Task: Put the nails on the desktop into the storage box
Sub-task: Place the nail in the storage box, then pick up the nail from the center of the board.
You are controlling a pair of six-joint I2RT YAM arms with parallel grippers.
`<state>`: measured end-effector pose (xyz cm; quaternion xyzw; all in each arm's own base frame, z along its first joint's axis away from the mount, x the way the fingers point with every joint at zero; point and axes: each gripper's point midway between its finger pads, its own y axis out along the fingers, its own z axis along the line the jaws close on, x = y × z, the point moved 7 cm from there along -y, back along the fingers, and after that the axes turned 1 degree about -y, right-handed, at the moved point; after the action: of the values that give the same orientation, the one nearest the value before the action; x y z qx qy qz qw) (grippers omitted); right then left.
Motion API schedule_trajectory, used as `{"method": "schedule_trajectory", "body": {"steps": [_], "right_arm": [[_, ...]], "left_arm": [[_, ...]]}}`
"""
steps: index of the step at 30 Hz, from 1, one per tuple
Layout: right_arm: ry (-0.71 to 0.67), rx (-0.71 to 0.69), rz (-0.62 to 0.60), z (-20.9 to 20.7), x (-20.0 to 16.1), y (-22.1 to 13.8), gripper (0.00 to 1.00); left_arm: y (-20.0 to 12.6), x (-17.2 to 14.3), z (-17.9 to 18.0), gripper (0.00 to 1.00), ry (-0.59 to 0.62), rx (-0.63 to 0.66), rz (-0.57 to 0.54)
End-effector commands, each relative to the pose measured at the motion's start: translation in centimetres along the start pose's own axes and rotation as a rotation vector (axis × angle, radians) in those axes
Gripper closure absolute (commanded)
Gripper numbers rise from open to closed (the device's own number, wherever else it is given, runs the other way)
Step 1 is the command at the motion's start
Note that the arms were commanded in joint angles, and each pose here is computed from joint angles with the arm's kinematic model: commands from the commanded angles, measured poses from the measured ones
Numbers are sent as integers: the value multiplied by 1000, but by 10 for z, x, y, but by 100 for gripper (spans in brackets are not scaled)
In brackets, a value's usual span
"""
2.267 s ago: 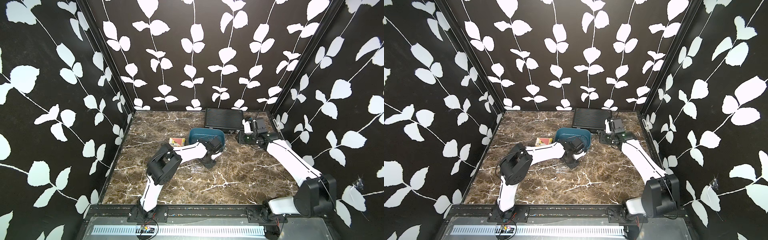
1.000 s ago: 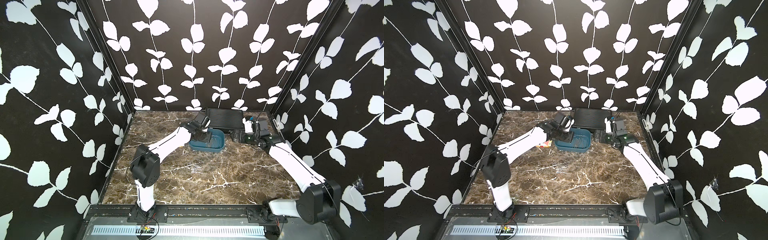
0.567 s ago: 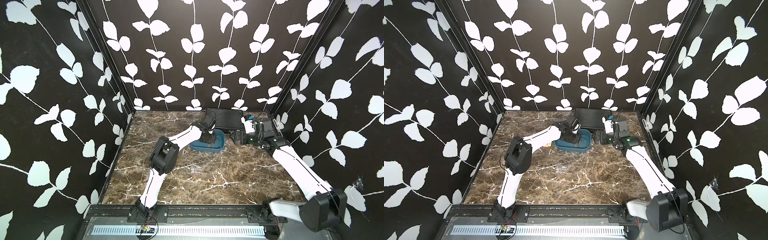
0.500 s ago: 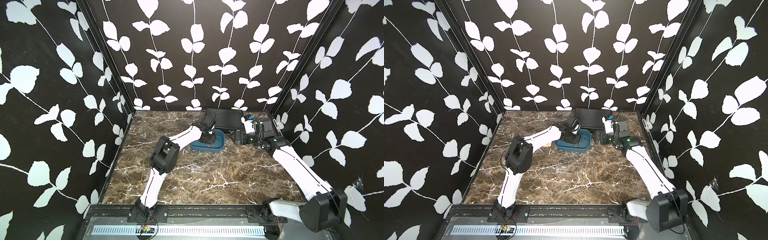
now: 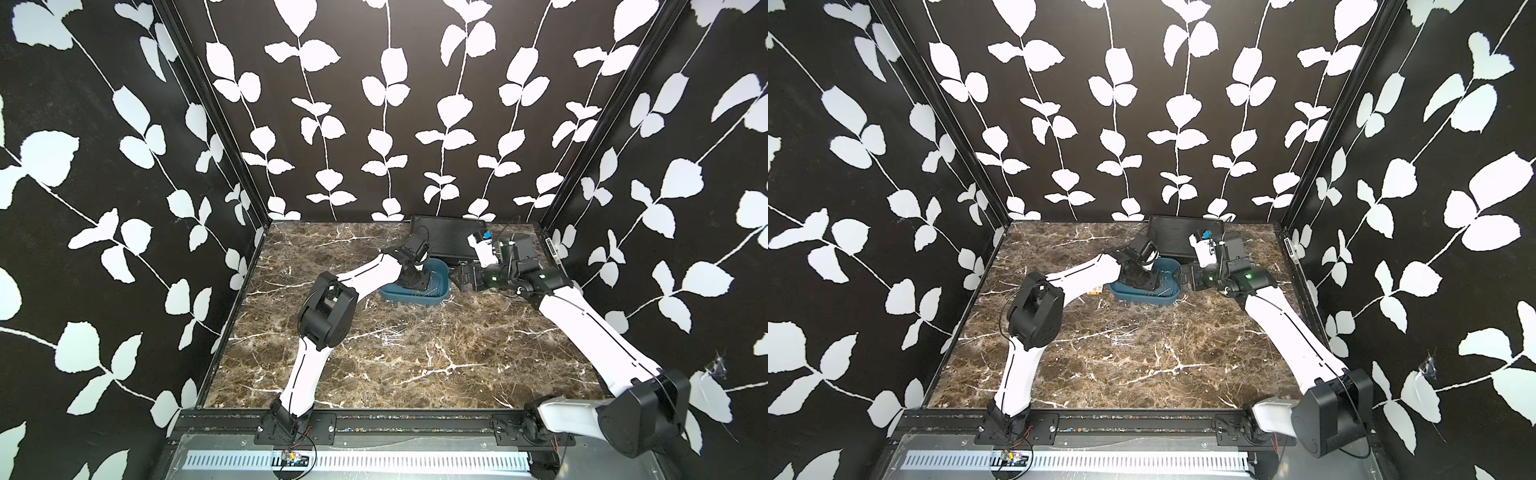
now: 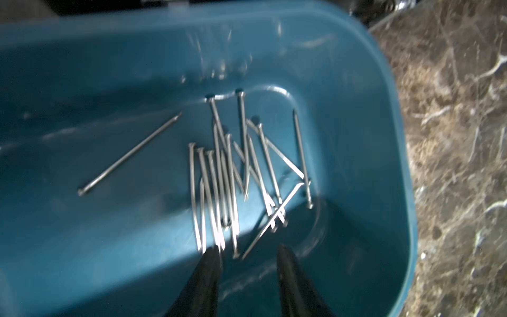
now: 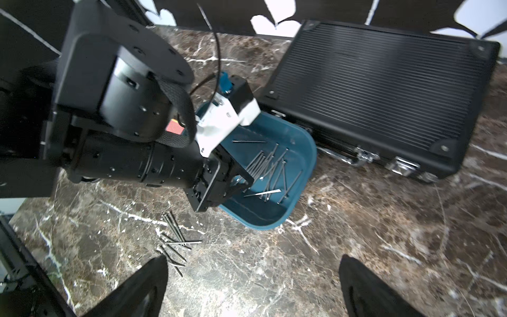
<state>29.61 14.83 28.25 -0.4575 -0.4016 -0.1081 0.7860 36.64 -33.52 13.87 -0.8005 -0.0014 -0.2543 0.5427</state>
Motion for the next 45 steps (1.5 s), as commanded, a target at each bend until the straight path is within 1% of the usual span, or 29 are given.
{"method": "schedule_trajectory", "body": {"steps": [1,4,6,7,11,14,16,17,20,23,26,28,30,33,34,41,45], "right_arm": [[-79,61,6,15,10,-3,1],[-172,119,50,32,4,-1,1],[-257,155,100,48,-5,4,1],[-302,176,130,56,-11,9,0],[-436,272,233,83,-36,28,1],[-518,350,286,101,-53,45,7],[-551,395,324,109,-63,56,15],[-572,408,341,112,-68,62,19],[-659,427,404,121,-85,80,25],[-732,421,452,127,-100,102,35],[-835,358,484,132,-109,121,46],[-892,320,504,133,-110,132,51],[-918,271,501,132,-109,141,51],[-956,231,504,131,-113,152,51],[-973,214,479,135,-104,155,51],[-1034,191,496,143,-110,174,52],[-1062,177,515,147,-115,184,54]], "left_arm": [[-65,8,-5,60,28,4,-130],[-95,-14,7,58,28,64,-153],[-110,-35,18,57,12,101,-148],[-118,-44,34,57,-28,130,-149],[-135,-87,65,56,-133,174,-141],[-141,-110,80,56,-197,182,-144],[-143,-121,85,55,-222,185,-141],[-144,-123,85,55,-226,185,-142],[-146,-129,87,55,-231,193,-137],[-150,-134,90,54,-240,204,-139],[-153,-140,94,53,-250,213,-140],[-155,-143,96,53,-257,215,-140],[-157,-145,100,52,-268,221,-140],[-161,-148,105,52,-278,224,-145],[-162,-149,107,52,-283,226,-142],[-168,-155,120,51,-306,224,-128],[-170,-155,125,51,-310,218,-122]]}}
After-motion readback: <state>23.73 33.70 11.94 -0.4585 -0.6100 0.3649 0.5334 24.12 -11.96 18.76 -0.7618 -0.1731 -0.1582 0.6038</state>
